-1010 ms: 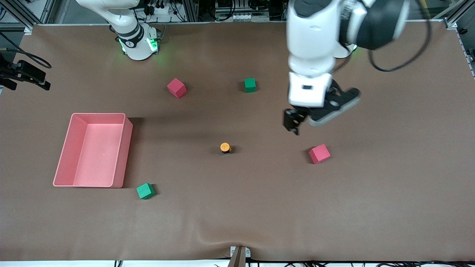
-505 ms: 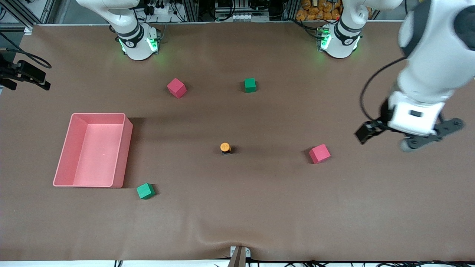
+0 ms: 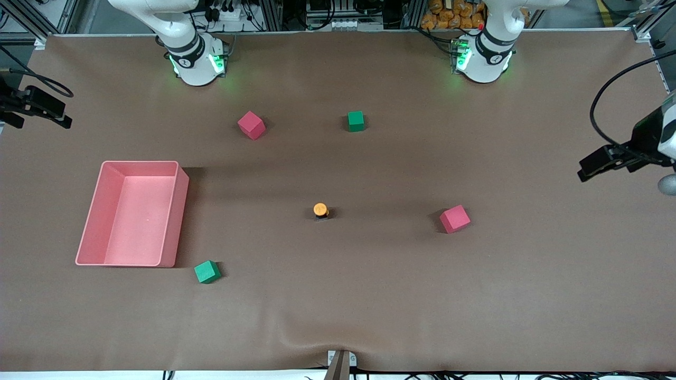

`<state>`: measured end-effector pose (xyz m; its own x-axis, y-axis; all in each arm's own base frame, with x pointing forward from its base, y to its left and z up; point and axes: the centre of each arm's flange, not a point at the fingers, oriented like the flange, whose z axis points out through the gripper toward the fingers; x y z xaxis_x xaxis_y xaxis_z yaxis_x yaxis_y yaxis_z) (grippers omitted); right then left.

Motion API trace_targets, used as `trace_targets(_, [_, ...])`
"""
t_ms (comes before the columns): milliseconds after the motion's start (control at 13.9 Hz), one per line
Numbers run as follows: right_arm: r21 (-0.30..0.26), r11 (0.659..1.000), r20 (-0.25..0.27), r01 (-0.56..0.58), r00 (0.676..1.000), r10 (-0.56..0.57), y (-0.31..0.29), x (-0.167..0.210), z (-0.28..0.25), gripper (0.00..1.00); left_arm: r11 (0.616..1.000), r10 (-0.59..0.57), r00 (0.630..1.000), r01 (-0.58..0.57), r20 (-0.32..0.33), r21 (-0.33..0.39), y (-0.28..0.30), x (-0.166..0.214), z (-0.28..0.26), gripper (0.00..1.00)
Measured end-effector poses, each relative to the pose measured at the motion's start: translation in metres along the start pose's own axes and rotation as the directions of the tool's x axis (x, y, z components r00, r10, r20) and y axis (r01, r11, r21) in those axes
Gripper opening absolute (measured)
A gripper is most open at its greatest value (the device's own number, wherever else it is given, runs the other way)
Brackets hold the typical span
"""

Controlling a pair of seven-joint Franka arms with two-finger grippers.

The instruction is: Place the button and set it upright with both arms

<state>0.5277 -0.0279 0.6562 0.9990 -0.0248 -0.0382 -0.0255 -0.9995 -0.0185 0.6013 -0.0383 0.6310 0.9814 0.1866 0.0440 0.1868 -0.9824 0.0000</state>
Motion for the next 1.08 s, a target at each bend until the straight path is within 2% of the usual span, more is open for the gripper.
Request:
trace_targets(216, [0.0, 1.0, -0.001, 0.0, 1.0, 0.0, 0.0, 0.0, 0.0, 1.0, 0.999, 0.05, 0.998, -0.05, 0.031, 0.002, -0.025, -0.021, 0.003, 1.0])
trace_targets(433, [0.0, 1.0, -0.001, 0.0, 1.0, 0.0, 0.0, 0.0, 0.0, 1.0, 0.997, 0.079, 0.996, -0.079, 0.035, 0.0, -0.04, -0.051, -0.006, 1.0])
trace_targets(793, [0.0, 1.0, -0.001, -0.001, 1.0, 0.001, 0.0, 0.0, 0.0, 1.0, 0.99, 0.138, 0.99, -0.139, 0.029, 0.008, -0.026, -0.091, -0.016, 1.0])
trace_targets(1082, [0.0, 1.0, -0.001, -0.001, 1.0, 0.001, 0.0, 0.0, 0.0, 1.0, 0.982, 0.189, 0.982, -0.189, 0.022, 0.006, -0.012, -0.098, -0.017, 1.0])
